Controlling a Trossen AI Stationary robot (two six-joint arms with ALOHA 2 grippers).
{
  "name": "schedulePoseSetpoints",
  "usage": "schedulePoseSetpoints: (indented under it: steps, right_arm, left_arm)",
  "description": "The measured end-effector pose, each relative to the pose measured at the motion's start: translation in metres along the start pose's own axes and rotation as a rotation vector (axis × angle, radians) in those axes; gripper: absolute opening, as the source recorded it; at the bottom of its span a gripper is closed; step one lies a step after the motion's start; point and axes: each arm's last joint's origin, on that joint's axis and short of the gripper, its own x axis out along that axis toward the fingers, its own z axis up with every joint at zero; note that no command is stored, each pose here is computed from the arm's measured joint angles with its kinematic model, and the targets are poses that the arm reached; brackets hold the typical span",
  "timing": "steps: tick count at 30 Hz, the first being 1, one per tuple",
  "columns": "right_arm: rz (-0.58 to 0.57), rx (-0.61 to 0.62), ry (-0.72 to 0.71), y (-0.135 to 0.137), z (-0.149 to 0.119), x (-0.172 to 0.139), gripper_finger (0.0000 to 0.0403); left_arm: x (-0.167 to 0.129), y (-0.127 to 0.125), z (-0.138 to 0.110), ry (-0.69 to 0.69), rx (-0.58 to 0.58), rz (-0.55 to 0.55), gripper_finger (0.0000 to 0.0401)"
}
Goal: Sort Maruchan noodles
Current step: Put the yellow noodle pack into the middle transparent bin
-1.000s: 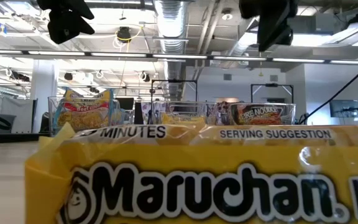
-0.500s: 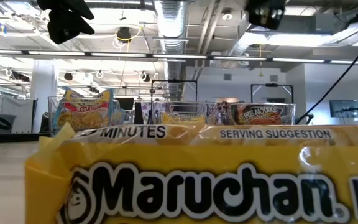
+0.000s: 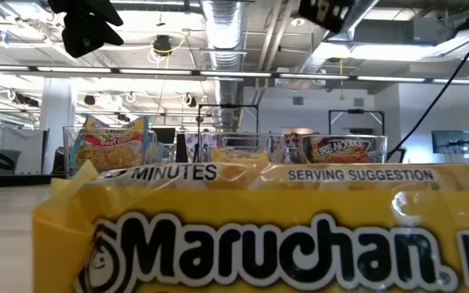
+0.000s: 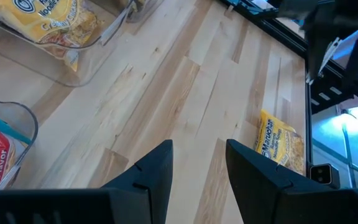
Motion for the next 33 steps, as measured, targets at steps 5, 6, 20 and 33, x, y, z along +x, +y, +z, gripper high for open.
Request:
schedulePoseSetpoints:
  steps: [5, 6, 20, 33]
  right_arm:
    - [-0.035, -0.032, 0.076, -0.007, -0.011, 0.032, 0.0232]
    - [-0.039, -0.029, 0.082, -0.009, -0.012, 0.037, 0.0232]
    - [-0.087, 0.017, 0.206, -0.026, -0.034, 0.085, 0.0232]
    - [-0.075, 0.028, 0.3, -0.037, -0.05, 0.112, 0.0232]
  left_arm:
    - [0.0, 0.0, 0.0, 0.0, -0.001, 0.0, 0.0135]
    - [0.0, 0.0, 0.0, 0.0, -0.002, 0.001, 0.0135]
    - [0.0, 0.0, 0.0, 0.002, -0.008, 0.002, 0.0135]
    - [0.0, 0.0, 0.0, 0.003, -0.007, 0.003, 0.0135]
